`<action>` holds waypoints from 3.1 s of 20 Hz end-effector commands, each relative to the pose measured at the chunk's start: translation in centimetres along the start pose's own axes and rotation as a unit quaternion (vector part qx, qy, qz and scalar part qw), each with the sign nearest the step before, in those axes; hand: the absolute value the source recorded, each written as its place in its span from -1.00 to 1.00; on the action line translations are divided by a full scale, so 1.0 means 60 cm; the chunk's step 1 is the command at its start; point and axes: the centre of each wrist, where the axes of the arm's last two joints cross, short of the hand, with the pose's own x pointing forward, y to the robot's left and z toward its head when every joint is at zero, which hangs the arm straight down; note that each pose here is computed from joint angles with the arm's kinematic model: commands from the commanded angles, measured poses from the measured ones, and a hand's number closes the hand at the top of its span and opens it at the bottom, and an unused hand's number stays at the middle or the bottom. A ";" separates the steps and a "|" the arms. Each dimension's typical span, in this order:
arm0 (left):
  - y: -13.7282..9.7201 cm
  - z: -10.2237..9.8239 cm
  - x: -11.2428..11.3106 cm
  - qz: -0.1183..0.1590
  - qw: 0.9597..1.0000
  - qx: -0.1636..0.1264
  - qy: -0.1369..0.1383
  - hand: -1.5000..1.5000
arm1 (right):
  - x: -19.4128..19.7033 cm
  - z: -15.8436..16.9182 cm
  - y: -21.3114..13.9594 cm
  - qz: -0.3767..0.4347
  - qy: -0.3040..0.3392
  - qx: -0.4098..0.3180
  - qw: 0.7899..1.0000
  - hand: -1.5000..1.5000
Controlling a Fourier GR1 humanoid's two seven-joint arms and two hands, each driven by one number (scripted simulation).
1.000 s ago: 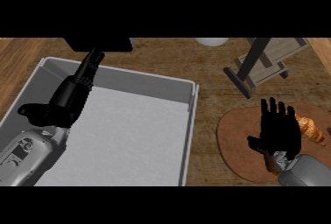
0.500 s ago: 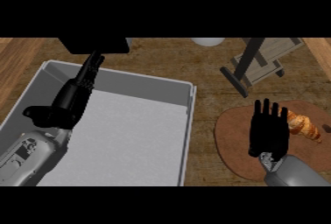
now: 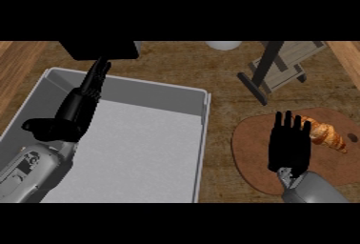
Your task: Pick the sweet potato from the cutting board and place it in the tiered basket
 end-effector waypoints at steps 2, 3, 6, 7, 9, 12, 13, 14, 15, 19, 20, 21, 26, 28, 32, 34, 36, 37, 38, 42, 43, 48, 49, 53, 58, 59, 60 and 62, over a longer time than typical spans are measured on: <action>-0.014 0.087 -0.091 0.036 0.989 -0.001 0.145 0.00 | 0.005 -0.001 0.018 0.029 0.106 0.019 0.994 -1.00; -0.007 0.082 -0.096 0.022 0.989 0.008 0.148 0.00 | -0.008 -0.001 0.029 0.041 0.096 0.023 0.994 -1.00; -0.018 0.078 -0.093 0.031 0.990 0.008 0.138 0.00 | -0.007 -0.002 0.025 0.032 0.102 0.030 0.994 -1.00; -0.028 0.082 -0.095 0.038 0.990 -0.001 0.137 0.00 | 0.003 0.002 0.026 0.032 0.097 0.022 0.995 -1.00; -0.021 0.072 -0.087 0.040 0.989 0.007 0.139 0.00 | -0.007 0.002 0.022 0.033 0.102 0.030 0.994 -1.00; -0.016 0.096 -0.103 0.033 0.990 0.003 0.138 0.00 | -0.030 -0.016 0.042 0.041 0.108 0.045 0.992 -1.00; -0.013 0.073 -0.092 0.032 0.991 0.008 0.133 0.00 | -0.029 -0.014 0.037 0.042 0.110 0.035 0.992 -1.00; -0.016 0.089 -0.107 0.037 0.989 0.008 0.140 0.00 | -0.026 -0.014 0.026 0.028 0.101 0.036 0.994 -1.00; -0.016 0.085 -0.100 0.031 0.990 0.003 0.139 0.00 | -0.038 -0.016 0.046 0.033 0.100 0.050 0.993 -1.00; -0.018 0.085 -0.095 0.039 0.990 -0.003 0.134 0.00 | -0.041 -0.021 0.038 0.016 0.101 0.052 0.993 -1.00; -0.031 0.068 -0.095 0.039 0.989 0.006 0.143 0.00 | -0.043 -0.007 0.040 0.014 0.076 0.039 0.996 1.00; -0.015 0.081 -0.105 0.037 0.990 0.004 0.133 0.00 | -0.037 -0.017 0.019 -0.020 0.072 0.024 0.997 1.00; -0.006 0.088 -0.099 0.041 0.989 0.001 0.144 0.00 | -0.037 0.001 0.026 -0.016 0.038 -0.003 0.999 1.00; -0.029 0.098 -0.102 0.046 0.988 0.000 0.144 0.00 | -0.032 0.004 0.029 -0.006 0.037 -0.009 0.999 1.00; -0.030 0.093 -0.102 0.039 0.989 -0.008 0.142 0.00 | -0.022 0.010 0.023 -0.007 0.024 -0.020 0.999 1.00; 0.002 0.107 -0.109 0.038 0.988 0.015 0.146 0.00 | -0.067 -0.004 -0.001 -0.091 0.086 0.006 0.992 1.00; 0.007 0.112 -0.106 0.026 0.988 0.030 0.148 0.00 | -0.119 -0.030 -0.031 -0.166 0.146 0.019 0.975 1.00; 0.008 0.118 -0.107 0.023 0.988 0.049 0.146 0.00 | -0.136 -0.037 -0.048 -0.205 0.170 0.029 0.963 1.00; 0.014 0.125 -0.105 0.018 0.988 0.049 0.144 0.00 | -0.154 -0.043 -0.050 -0.242 0.200 0.042 0.948 1.00; 0.022 0.150 -0.103 0.027 0.987 0.059 0.149 0.00 | -0.229 -0.042 -0.080 -0.264 0.228 0.019 0.937 1.00; 0.016 0.155 -0.105 0.024 0.988 0.052 0.146 0.00 | -0.236 -0.040 -0.106 -0.283 0.230 0.001 0.931 1.00; 0.027 0.165 -0.092 0.024 0.988 0.049 0.142 0.00 | -0.276 0.001 -0.191 -0.422 0.204 -0.088 0.879 1.00; 0.012 0.161 -0.095 0.028 0.988 0.054 0.140 0.00 | -0.281 0.005 -0.204 -0.467 0.187 -0.108 0.857 1.00; 0.014 0.155 -0.083 0.031 0.989 0.044 0.136 0.00 | -0.318 0.041 -0.280 -0.473 0.159 -0.202 0.843 1.00; 0.010 0.148 -0.075 0.035 0.990 0.029 0.135 0.00 | -0.337 0.048 -0.334 -0.474 0.158 -0.227 0.836 1.00; 0.020 0.152 -0.075 0.028 0.991 0.021 0.128 0.00 | -0.344 0.045 -0.348 -0.484 0.163 -0.220 0.831 1.00; 0.015 0.153 -0.084 0.022 0.990 0.026 0.134 0.00 | -0.351 0.047 -0.355 -0.488 0.154 -0.226 0.829 1.00; 0.002 0.148 -0.077 0.037 0.991 0.013 0.128 0.00 | -0.350 0.036 -0.381 -0.505 0.163 -0.226 0.817 1.00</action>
